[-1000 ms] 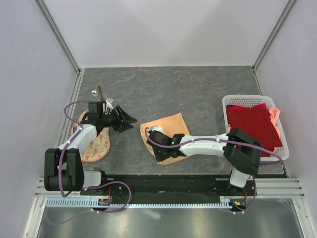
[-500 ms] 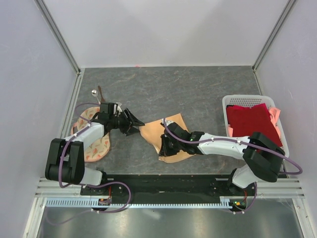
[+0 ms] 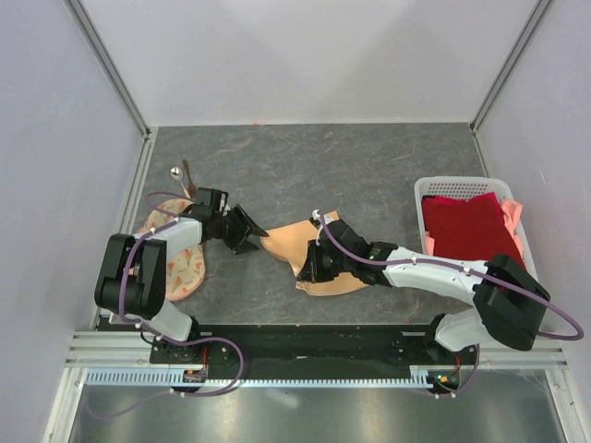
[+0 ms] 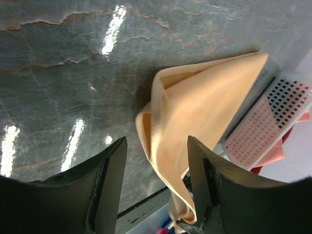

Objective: Fold the napkin into a case and place the utensils inside
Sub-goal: Pick up the lower triangle-folded napkin from the center of the board.

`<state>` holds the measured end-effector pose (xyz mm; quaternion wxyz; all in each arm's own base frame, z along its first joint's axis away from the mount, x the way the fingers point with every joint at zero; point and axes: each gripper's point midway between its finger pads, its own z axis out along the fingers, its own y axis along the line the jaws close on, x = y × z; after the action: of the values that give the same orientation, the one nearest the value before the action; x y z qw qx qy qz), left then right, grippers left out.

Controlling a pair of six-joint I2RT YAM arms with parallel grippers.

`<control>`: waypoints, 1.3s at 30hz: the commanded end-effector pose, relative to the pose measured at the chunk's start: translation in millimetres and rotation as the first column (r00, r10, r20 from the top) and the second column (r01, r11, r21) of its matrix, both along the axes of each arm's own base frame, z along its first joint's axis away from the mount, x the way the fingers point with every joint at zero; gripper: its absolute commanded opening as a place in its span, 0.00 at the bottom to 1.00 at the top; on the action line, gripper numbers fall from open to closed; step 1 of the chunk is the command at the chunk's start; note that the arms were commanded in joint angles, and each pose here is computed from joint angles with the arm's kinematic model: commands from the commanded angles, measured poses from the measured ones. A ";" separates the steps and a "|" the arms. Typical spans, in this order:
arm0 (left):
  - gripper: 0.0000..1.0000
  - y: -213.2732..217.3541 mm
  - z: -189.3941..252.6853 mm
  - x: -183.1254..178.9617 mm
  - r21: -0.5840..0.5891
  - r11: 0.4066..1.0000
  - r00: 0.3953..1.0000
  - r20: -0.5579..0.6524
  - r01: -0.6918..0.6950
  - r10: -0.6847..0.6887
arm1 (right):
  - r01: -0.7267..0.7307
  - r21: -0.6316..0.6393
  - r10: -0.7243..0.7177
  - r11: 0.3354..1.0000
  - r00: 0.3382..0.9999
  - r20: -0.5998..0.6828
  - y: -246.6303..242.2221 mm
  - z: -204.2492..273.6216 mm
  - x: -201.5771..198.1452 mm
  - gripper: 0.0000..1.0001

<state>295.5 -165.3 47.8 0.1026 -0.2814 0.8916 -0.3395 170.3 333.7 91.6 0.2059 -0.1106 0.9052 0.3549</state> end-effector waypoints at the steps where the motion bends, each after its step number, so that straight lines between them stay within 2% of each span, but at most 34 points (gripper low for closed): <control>1: 0.60 -6.3 1.8 12.7 0.028 1.000 1.000 0.025 0.004 -0.004 | -0.009 0.060 0.008 0.998 1.000 0.022 4.5 14.0 2.5 0.00; 9: 0.58 -10.8 -15.1 10.2 0.053 0.998 1.000 -0.014 -0.016 0.017 | -0.018 0.075 0.017 0.997 1.000 0.021 4.5 14.1 3.2 0.00; 15: 0.49 -13.6 -27.3 16.3 0.046 0.999 0.999 -0.030 -0.025 0.027 | -0.031 0.081 0.031 0.996 1.000 0.001 2.7 6.4 -3.0 0.00; 19: 0.37 -10.7 -24.9 25.9 0.070 0.997 0.999 0.010 -0.035 0.034 | -0.061 0.107 0.062 0.992 0.998 -0.006 4.4 3.7 -9.5 0.00; 22: 0.15 -8.5 -17.1 31.7 0.089 0.996 0.998 0.055 -0.019 0.014 | -0.091 0.117 0.094 0.989 0.995 -0.018 3.1 -1.2 -17.2 0.00; 25: 0.08 5.7 -11.1 28.5 0.186 0.983 0.998 0.069 -0.004 -0.009 | -0.135 0.117 0.140 0.984 0.990 -0.032 4.3 -6.9 -26.9 0.00; 31: 0.03 34.9 23.7 25.2 0.348 0.937 0.984 0.171 -0.013 -0.050 | -0.249 0.153 0.260 0.956 0.964 -0.057 28.6 -17.4 -59.0 0.00; 32: 0.02 39.3 23.9 17.1 0.371 0.929 0.988 0.146 -0.004 -0.054 | -0.268 0.165 0.282 0.949 0.957 -0.069 34.5 -18.9 -68.4 0.00; 37: 0.02 49.6 49.7 20.5 0.496 0.865 0.971 0.235 -0.073 -0.053 | -0.302 0.240 0.332 0.923 0.939 -0.092 51.0 -26.9 -86.7 0.00; 39: 0.02 49.2 50.7 18.0 0.542 0.837 0.973 0.222 -0.074 -0.058 | -0.297 0.247 0.329 0.922 0.939 -0.096 51.1 -30.4 -86.8 0.00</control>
<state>283.7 -139.0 71.1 0.1862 -0.2171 0.9403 -0.1843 110.4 382.0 62.0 0.1434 -0.1904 0.8575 0.4559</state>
